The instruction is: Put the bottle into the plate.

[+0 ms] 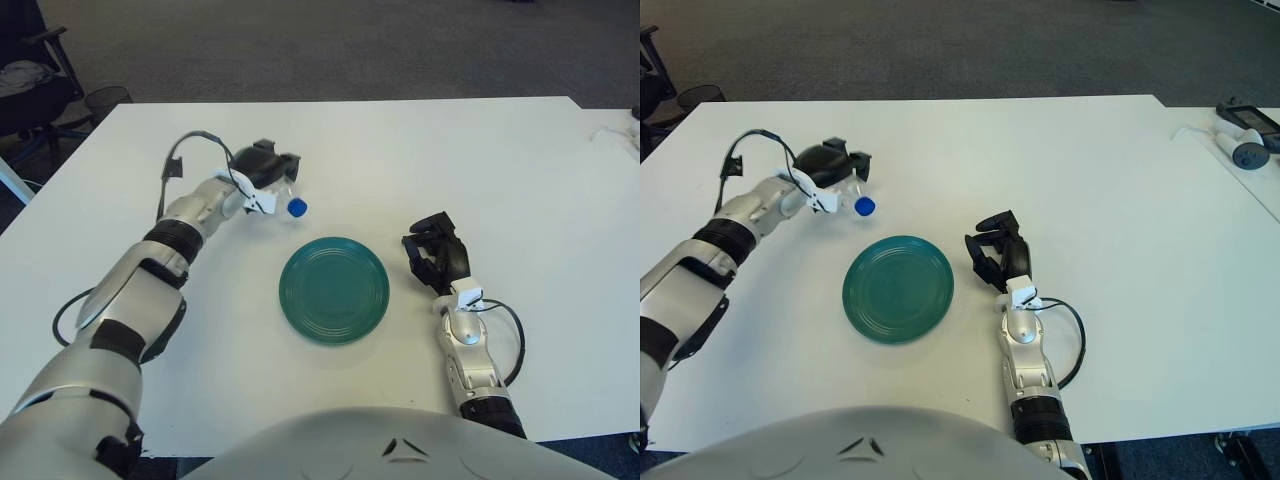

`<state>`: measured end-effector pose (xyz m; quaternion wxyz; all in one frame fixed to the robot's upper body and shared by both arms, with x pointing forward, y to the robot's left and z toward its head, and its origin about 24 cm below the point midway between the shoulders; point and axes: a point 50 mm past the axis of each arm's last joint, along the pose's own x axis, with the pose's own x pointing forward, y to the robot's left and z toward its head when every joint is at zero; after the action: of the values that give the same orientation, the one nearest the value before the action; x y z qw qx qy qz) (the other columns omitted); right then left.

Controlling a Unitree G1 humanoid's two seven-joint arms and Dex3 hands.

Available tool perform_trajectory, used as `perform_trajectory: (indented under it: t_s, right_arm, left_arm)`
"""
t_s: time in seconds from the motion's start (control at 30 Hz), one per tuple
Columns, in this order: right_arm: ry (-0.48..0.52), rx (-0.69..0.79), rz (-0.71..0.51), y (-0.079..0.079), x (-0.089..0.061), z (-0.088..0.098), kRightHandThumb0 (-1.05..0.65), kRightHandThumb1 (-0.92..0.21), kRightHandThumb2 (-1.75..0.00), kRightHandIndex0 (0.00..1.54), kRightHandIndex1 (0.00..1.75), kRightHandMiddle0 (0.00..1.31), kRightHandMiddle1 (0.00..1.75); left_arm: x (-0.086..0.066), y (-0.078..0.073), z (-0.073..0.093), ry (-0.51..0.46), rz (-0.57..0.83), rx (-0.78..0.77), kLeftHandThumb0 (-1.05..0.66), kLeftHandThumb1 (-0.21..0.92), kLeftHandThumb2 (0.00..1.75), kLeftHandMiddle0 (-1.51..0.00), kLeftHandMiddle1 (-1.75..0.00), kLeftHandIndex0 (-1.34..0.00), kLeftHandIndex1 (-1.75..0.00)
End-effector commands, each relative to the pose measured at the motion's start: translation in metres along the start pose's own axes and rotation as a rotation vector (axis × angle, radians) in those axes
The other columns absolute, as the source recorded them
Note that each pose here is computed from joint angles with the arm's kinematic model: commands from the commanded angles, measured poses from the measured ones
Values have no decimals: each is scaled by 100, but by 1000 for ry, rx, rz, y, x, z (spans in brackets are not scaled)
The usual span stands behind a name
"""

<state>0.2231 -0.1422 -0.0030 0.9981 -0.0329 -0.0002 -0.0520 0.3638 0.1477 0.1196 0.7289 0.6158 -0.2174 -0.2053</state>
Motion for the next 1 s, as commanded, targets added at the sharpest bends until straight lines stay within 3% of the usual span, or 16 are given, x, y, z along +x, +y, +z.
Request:
perform_trajectory:
  t_s: [0.0,0.53,0.97]
  right_arm:
    - [287,-34,-7,-6,-30,-47,0,-92,-36,39,133,28,167]
    - [288,-27,-4,-5,-28,-47,0,-92,-36,39,133,28,168]
    - [287,-19,-17,-6,-28,-47,0,-92,-37,38,133,28,169]
  left_arm:
    - [-13,29,15,-120,121,-72,-1,6,160,-78,-175,-62,-170]
    - [-32,55,51,-243,232,-143,-1,20,145,-66,-174,-50,-175]
    - [-41,53,63,-354,252,-171,0,21,143,-68,-171,-48,-175]
